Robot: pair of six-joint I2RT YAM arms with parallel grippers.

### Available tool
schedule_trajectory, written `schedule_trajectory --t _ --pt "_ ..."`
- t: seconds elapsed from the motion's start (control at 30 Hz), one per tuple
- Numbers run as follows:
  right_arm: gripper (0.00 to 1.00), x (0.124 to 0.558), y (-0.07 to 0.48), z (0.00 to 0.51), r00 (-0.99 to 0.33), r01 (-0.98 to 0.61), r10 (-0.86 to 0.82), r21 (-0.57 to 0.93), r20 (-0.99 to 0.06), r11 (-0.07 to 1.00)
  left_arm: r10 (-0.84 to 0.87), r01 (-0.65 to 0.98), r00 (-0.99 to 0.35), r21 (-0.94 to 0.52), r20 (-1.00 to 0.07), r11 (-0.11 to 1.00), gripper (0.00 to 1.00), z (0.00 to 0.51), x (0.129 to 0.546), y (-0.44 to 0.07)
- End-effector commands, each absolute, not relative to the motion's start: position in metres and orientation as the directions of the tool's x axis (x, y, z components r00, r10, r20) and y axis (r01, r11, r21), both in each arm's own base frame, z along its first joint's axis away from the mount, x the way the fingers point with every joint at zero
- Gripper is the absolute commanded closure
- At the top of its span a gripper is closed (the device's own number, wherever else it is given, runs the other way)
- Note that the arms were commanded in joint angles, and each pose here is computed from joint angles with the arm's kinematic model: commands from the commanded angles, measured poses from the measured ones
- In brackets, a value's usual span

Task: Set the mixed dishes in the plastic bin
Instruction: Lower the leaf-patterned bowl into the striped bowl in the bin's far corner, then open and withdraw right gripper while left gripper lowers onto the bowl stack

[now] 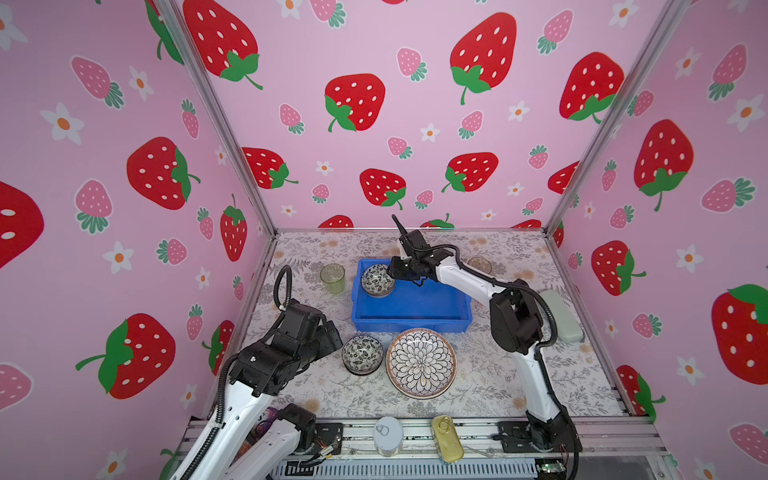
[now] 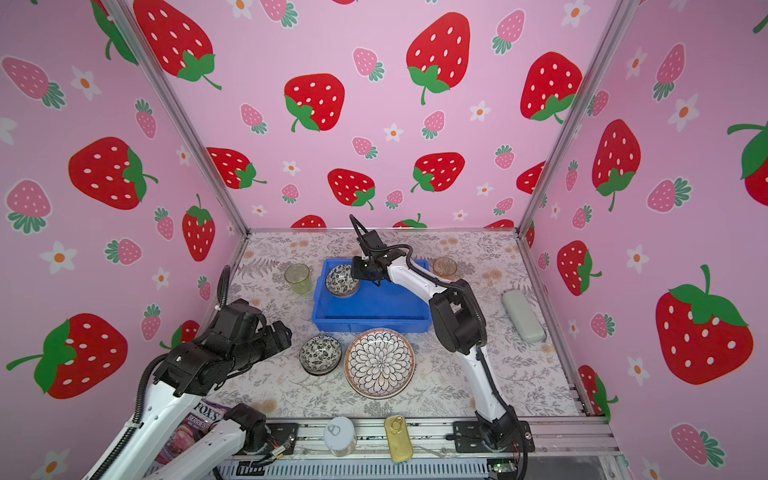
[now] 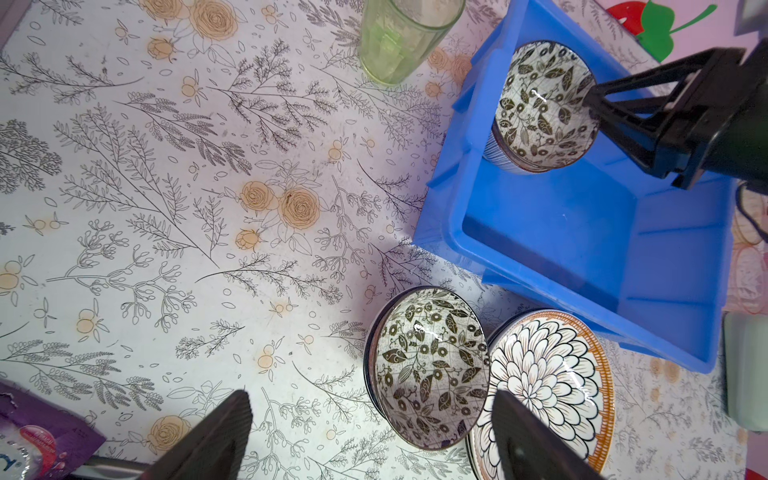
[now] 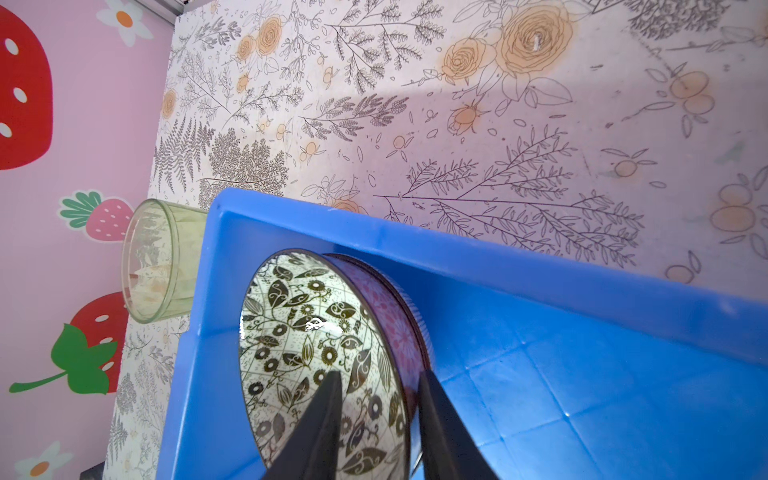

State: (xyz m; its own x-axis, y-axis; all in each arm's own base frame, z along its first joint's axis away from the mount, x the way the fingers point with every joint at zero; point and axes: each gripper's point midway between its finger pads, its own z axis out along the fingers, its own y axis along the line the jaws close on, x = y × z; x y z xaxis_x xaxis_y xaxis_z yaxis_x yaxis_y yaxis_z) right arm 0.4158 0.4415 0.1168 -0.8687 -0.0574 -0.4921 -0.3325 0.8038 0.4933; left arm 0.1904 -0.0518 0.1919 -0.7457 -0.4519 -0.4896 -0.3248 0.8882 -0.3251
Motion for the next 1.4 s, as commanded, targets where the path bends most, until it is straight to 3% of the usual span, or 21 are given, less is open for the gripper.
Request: schedule_trajectory --t 0.0,0.3,0.63,0.8,1.1,1.37 --pt "0.57 0.416 0.443 0.148 -0.830 -0.374 -0.054 0.483 -0.555 0.792 -0.460 -0.351 -0.746 -0.304 -0.480 0.886 0.07 0.186 0.184 -0.045" --pt "0.28 0.399 0.423 0.211 -0.729 -0.455 -0.014 0.470 -0.684 0.756 -0.470 -0.371 -0.753 -0.293 -0.460 0.881 0.05 0.184 0.180 -0.043" --pt "0.16 0.374 0.389 0.231 -0.666 -0.495 -0.012 0.430 -0.746 0.755 -0.450 -0.362 -0.794 -0.278 -0.408 0.890 0.04 0.177 0.175 -0.049" --pt "0.01 0.360 0.367 0.231 -0.633 -0.506 -0.039 0.375 -0.773 0.776 -0.442 -0.365 -0.813 -0.261 -0.379 0.894 0.03 0.172 0.171 -0.050" --pt "0.01 0.341 0.327 0.223 -0.588 -0.509 -0.114 0.256 -0.801 0.822 -0.439 -0.361 -0.834 -0.271 -0.334 0.892 0.03 0.161 0.162 -0.054" --pt "0.01 0.322 0.288 0.215 -0.566 -0.488 -0.076 0.259 -0.821 0.834 -0.458 -0.366 -0.850 -0.335 -0.259 0.868 0.12 0.141 0.163 -0.072"
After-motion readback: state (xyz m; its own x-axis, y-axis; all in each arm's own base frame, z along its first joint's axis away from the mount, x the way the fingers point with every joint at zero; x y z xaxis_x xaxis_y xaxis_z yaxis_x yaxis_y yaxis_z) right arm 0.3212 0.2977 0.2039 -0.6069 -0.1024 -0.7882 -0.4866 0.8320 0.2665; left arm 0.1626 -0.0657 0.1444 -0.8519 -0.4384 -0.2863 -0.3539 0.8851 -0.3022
